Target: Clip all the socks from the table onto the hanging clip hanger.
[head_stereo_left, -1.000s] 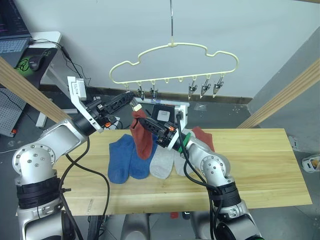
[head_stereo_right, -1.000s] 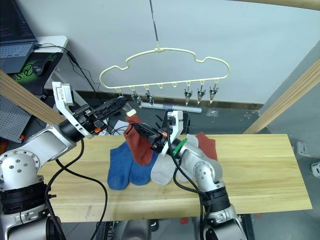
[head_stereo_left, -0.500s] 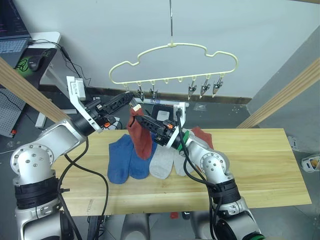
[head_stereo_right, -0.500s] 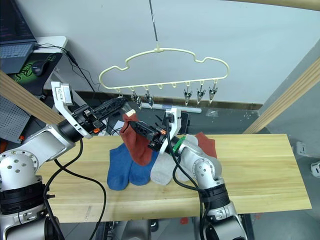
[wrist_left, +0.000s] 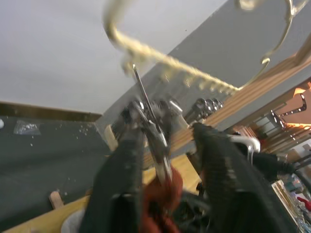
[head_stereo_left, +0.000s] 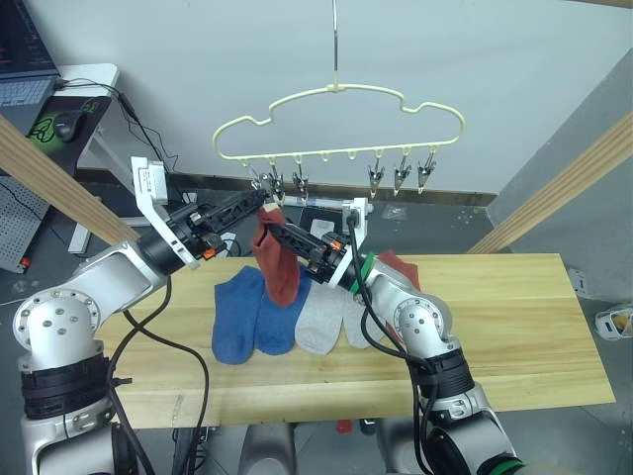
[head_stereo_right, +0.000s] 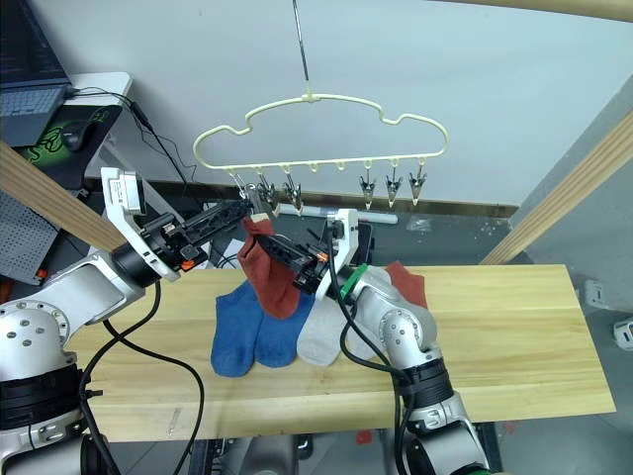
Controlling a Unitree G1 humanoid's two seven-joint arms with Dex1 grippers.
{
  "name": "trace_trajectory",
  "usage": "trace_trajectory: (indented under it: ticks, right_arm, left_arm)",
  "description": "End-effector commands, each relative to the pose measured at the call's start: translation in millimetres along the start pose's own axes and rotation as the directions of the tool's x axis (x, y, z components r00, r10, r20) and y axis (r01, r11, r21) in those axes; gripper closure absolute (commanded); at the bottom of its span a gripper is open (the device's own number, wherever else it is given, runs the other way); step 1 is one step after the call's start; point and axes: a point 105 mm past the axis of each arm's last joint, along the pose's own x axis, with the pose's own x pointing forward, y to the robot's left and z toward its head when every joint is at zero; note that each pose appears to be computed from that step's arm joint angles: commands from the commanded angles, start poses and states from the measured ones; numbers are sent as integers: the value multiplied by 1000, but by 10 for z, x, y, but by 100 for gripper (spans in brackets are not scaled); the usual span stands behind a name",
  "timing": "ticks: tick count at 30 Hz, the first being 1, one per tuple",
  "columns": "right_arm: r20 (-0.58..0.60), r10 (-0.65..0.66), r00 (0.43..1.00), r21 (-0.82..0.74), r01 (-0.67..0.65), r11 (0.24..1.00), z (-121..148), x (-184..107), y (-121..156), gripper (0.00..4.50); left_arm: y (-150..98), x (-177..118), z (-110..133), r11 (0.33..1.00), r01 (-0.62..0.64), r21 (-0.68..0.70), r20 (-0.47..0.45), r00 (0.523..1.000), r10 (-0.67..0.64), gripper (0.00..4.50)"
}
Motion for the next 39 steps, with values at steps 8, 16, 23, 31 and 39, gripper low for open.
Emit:
trace_trajectory:
  ticks: [8,16,23,31,39]
  right_arm:
    - [1,50,999,-55,-49,997,46,208,129,378]
    - [-77,-25,997,-236,6,972,-37,62,51,179]
    - [-228,-157,961,-566,0,824,-98,-482,22,179]
    - [-220,-226,949,-690,12,724,218,-931,107,179]
    - [-227,-250,941,-723,9,691,444,-1186,211,179]
  left_arm:
    - [-82,-69,92,998,12,57,17,1000,-13,95]
    - [-21,-113,21,980,-55,190,-17,998,59,95]
    - [13,-130,-121,857,-164,488,38,985,167,95]
    - [-20,-153,-273,772,-260,579,163,965,203,95]
    - [-45,-1,-336,750,-316,581,258,946,199,95]
